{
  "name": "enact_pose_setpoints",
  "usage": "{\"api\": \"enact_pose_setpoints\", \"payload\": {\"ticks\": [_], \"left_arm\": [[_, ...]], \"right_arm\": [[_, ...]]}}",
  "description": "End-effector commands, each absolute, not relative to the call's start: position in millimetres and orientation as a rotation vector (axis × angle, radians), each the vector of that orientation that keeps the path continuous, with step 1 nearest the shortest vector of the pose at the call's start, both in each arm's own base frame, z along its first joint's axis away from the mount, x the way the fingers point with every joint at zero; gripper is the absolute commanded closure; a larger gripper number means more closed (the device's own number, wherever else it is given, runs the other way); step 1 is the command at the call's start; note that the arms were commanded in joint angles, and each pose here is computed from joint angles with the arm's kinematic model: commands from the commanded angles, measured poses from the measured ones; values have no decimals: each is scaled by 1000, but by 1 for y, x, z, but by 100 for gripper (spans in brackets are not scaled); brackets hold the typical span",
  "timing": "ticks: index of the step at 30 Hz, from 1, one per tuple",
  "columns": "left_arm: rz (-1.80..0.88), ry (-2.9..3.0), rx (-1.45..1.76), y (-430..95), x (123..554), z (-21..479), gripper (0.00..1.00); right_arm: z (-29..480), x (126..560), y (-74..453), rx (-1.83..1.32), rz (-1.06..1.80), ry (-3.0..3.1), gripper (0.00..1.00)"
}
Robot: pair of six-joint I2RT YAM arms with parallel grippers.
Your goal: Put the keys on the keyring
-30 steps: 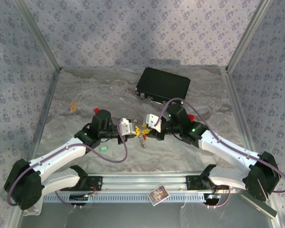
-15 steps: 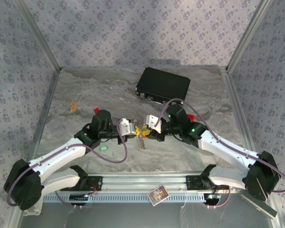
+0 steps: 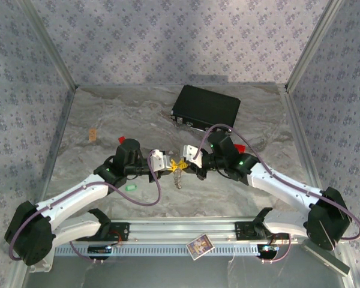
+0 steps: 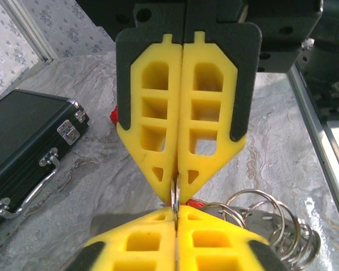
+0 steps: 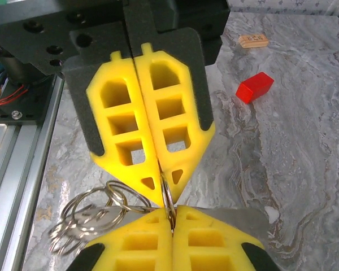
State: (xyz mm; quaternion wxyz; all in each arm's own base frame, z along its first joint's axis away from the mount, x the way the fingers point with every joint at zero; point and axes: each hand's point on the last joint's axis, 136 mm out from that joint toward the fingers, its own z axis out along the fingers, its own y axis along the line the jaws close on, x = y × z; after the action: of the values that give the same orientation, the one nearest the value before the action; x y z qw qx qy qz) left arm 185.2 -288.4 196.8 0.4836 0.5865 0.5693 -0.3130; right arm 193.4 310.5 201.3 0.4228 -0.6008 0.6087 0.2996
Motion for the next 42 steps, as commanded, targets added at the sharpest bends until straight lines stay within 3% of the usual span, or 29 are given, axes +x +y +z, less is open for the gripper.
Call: {"api": "enact_pose_setpoints", "payload": {"ticks": [1,6,16,20,33,42], "left_arm": [[-728,1348,1408,-289,188,215,78],[-674,1401,1430,-285,192,212,71],[-675,1406,1479,-292,191,209,77],[-678,1407,1485,-293,191,207,83],[-684,1417,1476,-290,188,198,78],[-699,1406,1474,-292,187,197,93]], "right_arm": [[211,193,311,-1552,713,1502,100],[200,195,303,-1676,571,1560,100],[205,194,315,-1756,506,1555,100],[211,190,320,-1750,539,1540,100],[215,192,314,-1652,612,1541,100],[214,189,315,-1640,658,1524,100]]}}
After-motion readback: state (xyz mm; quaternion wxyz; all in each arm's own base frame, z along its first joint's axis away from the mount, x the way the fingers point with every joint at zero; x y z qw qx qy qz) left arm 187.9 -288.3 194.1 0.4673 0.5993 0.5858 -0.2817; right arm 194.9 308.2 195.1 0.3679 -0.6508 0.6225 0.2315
